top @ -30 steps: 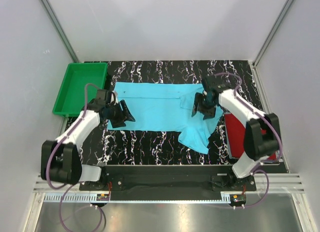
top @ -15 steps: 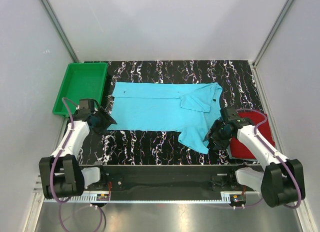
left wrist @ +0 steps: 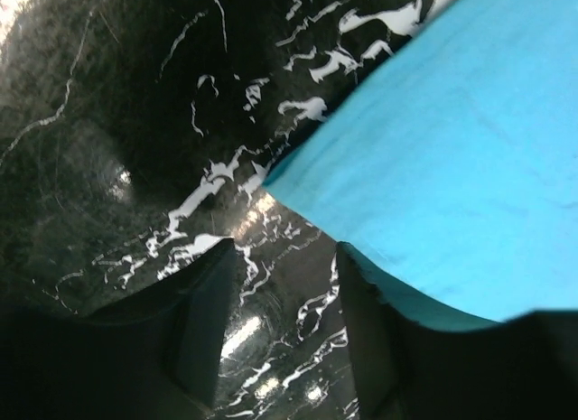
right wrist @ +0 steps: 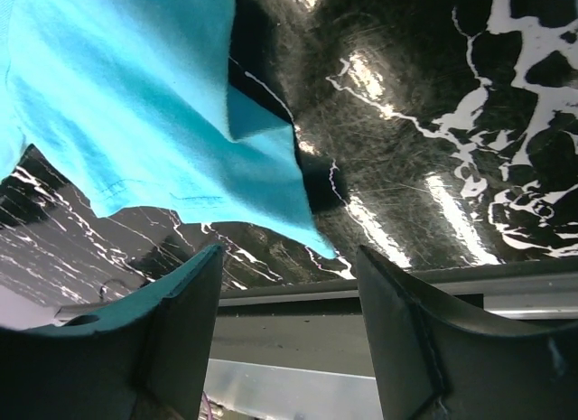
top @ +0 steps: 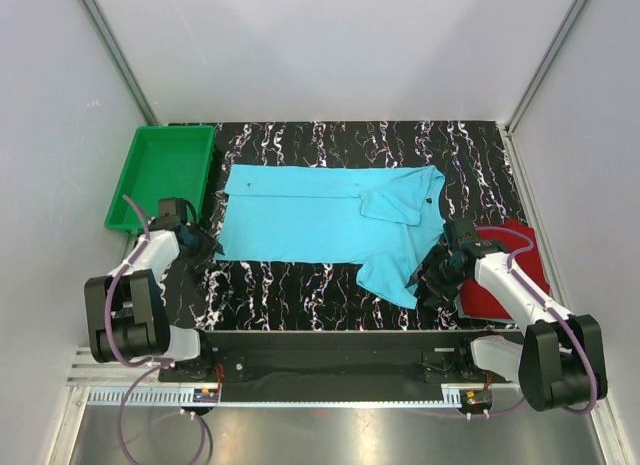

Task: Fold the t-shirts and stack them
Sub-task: Fold the tshirt

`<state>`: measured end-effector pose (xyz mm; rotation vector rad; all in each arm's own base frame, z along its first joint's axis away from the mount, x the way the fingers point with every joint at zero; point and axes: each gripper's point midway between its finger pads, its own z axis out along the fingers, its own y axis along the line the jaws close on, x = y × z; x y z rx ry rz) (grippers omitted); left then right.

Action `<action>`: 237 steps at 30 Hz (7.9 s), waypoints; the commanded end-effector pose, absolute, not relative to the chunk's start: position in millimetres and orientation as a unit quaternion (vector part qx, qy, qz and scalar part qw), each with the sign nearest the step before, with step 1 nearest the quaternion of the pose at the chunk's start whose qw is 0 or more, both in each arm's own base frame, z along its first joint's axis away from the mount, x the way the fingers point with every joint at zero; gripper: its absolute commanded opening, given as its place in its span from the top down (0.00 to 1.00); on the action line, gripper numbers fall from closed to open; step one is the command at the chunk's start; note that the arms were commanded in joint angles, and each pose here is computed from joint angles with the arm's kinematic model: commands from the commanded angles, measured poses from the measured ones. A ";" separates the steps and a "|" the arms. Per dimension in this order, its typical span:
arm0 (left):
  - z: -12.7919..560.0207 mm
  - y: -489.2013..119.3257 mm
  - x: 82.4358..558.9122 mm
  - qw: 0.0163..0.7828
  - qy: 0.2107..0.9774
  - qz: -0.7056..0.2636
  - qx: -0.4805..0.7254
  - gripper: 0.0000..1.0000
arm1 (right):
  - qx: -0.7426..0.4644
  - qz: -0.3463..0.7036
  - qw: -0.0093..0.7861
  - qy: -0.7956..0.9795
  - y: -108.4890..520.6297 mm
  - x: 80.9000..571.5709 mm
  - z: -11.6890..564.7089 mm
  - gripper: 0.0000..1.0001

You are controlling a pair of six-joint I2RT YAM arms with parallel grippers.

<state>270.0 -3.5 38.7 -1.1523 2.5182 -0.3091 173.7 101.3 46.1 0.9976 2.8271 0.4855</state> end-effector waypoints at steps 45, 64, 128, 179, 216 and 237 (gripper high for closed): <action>31.8 14.0 299.4 0.214 0.895 -0.094 -0.379 1.00 | 0.311 0.186 0.025 0.932 115.4 184.7 31.9 0.74; 55.6 9.3 277.6 0.241 0.907 -0.098 -0.331 1.00 | 0.283 0.225 0.141 0.922 108.8 184.7 114.1 1.00; 63.9 3.3 473.5 0.243 0.933 -0.099 -0.246 0.76 | 0.263 0.240 0.219 0.908 83.3 525.6 152.6 1.00; 37.7 -1.3 389.6 0.183 0.955 0.002 -0.234 1.00 | 0.268 0.191 0.206 0.922 53.2 549.2 112.9 0.96; 116.6 -78.3 398.2 0.251 0.956 -0.110 -0.104 0.50 | 0.252 0.103 0.172 0.947 12.8 481.7 123.5 0.33; 33.1 -84.1 396.0 0.143 0.975 -0.117 -0.123 0.53 | 0.218 0.098 0.056 0.969 21.1 401.4 39.8 0.46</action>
